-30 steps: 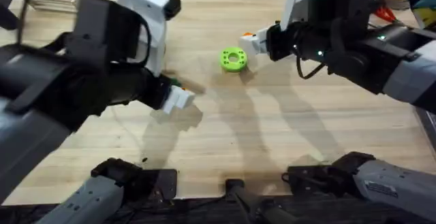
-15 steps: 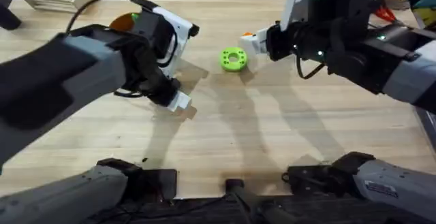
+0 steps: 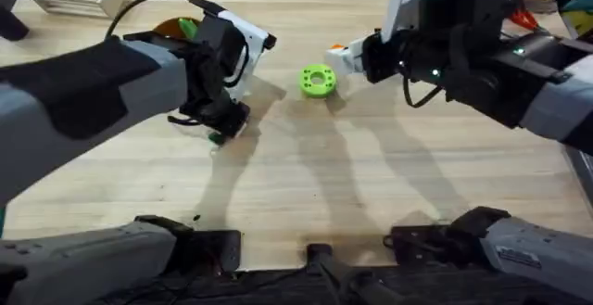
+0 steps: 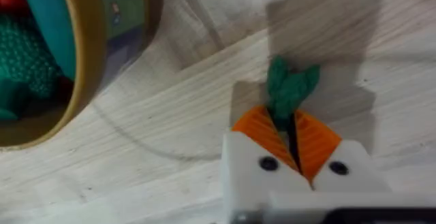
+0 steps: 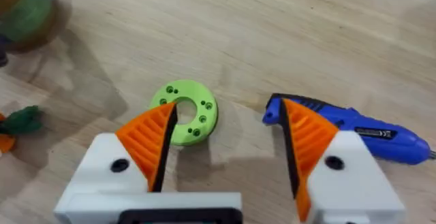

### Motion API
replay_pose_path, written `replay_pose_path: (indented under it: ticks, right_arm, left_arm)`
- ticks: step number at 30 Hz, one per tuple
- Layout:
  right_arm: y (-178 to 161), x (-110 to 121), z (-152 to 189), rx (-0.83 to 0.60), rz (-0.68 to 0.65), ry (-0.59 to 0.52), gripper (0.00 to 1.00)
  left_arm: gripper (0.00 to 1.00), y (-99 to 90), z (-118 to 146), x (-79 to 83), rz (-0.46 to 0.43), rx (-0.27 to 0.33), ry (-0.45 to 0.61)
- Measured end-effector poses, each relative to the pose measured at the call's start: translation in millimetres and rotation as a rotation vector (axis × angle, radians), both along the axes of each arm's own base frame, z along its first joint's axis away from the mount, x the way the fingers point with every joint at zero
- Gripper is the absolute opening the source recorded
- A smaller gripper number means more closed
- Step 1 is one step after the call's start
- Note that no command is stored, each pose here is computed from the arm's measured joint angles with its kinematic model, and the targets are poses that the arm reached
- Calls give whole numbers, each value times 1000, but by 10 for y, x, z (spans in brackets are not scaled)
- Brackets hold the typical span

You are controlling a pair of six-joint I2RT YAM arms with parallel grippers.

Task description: Pick up the gripper from the table and insert it into the empty holder that is missing its gripper. Then pick up a screw, insert it into the mounting hole, and use the screwdriver to tighten it. Finally, clean up the table by picking up the vegetable and placing it into the bucket.

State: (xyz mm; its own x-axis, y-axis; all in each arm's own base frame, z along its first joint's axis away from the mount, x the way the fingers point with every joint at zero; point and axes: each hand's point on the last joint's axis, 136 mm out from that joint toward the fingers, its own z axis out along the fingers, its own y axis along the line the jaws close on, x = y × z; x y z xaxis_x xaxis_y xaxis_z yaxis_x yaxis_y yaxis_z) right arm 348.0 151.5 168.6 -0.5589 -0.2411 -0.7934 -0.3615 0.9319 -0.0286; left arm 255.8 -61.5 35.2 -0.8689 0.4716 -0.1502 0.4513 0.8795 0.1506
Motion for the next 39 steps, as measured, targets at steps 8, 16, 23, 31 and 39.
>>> replay_pose_path:
  ticks: [8,16,23,31,39]
  right_arm:
    - [0,-1,-1,0,0,0,857]
    - [0,-1,-1,0,0,0,857]
    - [-1,0,-1,0,0,0,857]
    - [0,0,-1,0,0,0,856]
    - [0,-1,-1,0,0,0,858]
  left_arm:
    - [24,80,336,-312,-1,46,179]
    - [24,-129,1496,533,19,-61,-154]
    - [24,253,1860,1133,261,-118,-411]
    - [24,746,1451,1324,711,-186,-352]
    - [24,688,1097,1394,809,-201,-271]
